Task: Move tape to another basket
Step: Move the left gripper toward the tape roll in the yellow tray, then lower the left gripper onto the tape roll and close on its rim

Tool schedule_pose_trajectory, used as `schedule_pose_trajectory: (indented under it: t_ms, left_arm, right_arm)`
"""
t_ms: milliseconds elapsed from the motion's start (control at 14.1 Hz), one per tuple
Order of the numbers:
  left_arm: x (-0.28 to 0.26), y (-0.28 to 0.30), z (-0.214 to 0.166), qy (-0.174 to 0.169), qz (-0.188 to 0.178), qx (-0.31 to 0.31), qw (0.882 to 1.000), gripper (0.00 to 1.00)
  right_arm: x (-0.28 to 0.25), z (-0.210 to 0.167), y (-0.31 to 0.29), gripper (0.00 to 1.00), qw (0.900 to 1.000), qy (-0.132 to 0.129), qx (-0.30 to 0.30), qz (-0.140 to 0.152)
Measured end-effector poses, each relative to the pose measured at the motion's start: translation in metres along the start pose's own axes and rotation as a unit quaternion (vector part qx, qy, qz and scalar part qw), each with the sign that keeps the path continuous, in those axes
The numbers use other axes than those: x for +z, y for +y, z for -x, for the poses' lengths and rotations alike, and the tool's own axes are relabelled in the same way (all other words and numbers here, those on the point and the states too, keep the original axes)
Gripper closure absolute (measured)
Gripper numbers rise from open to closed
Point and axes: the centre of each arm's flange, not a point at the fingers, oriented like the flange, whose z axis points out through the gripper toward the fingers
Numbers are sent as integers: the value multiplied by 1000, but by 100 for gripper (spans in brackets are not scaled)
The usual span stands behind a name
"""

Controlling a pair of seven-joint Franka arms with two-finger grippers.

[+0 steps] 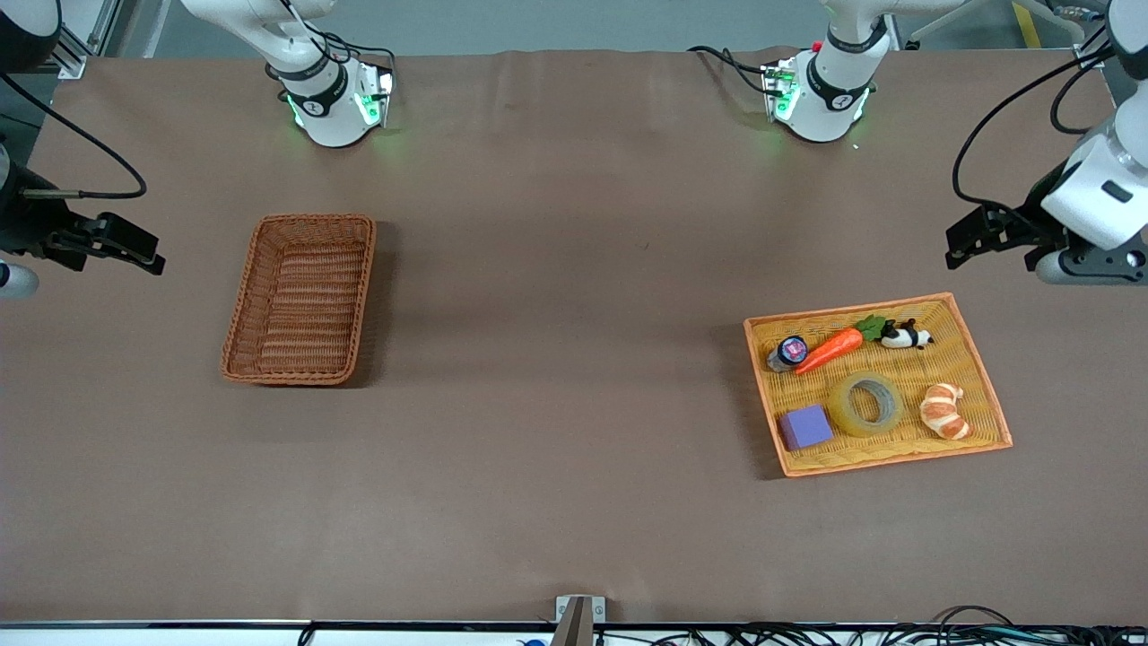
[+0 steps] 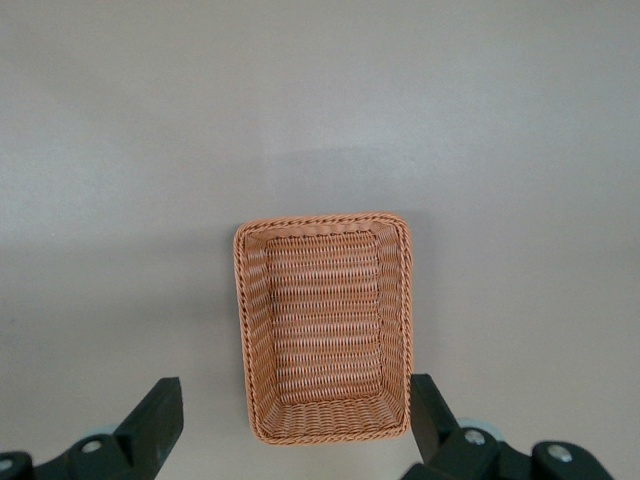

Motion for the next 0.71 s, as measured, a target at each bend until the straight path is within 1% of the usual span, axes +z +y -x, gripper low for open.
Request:
schedule_pose_trajectory:
  t_ms: [142,354,566,708]
  left_arm:
    - [30,-12,-15,-15,-2,-1,1000,2]
    - [97,-42,-42,-38,0,-4,999,1]
    - [164,-72,-62,-47,3,-21,999,1]
    - [210,-78,-70,-48,4,-24,999,1]
  right_arm:
    - [0,0,0,0,1000,0,0,0]
    - [0,0,0,0,1000,0,0,0]
    - [0,0,0,0,1000,0,0,0]
    - [0,0,0,0,1000,0,0,0]
